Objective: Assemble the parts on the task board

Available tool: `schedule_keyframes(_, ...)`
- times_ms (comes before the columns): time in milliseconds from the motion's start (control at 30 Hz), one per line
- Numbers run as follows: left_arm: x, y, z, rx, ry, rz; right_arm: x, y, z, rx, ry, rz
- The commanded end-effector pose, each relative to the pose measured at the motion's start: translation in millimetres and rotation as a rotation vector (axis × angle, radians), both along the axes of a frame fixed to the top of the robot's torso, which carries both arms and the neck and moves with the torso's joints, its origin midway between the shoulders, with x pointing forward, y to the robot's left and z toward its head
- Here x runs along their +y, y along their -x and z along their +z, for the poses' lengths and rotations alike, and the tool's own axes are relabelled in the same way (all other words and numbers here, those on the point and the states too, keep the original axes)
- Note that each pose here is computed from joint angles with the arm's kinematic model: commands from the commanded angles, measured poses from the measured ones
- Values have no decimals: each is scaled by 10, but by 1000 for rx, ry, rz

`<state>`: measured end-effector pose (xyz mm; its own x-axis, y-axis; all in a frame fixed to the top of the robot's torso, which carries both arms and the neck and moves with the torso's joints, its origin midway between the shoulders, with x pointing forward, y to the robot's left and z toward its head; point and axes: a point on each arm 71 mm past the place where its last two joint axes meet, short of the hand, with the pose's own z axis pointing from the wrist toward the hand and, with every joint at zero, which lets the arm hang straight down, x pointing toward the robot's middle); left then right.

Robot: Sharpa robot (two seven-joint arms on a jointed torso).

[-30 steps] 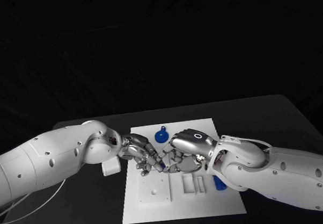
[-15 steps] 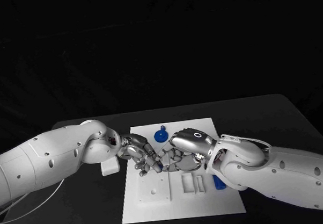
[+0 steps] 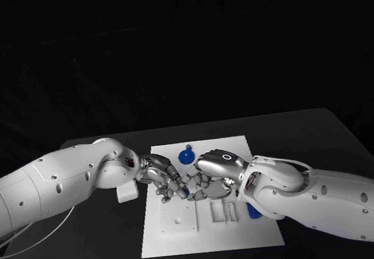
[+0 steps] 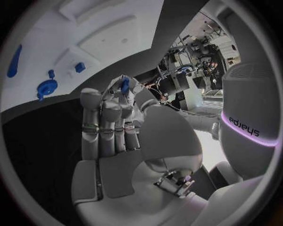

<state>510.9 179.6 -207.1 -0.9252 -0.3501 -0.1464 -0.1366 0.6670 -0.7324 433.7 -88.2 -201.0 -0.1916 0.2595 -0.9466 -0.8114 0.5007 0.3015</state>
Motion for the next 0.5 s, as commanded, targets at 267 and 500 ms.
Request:
schedule_keyframes(267,-43,20,33,21,46,-17,25,6,-52,11,38,15)
schedule_keyframes(500,-46,29,34,27,51,-24,31,4,-62,11,40,14)
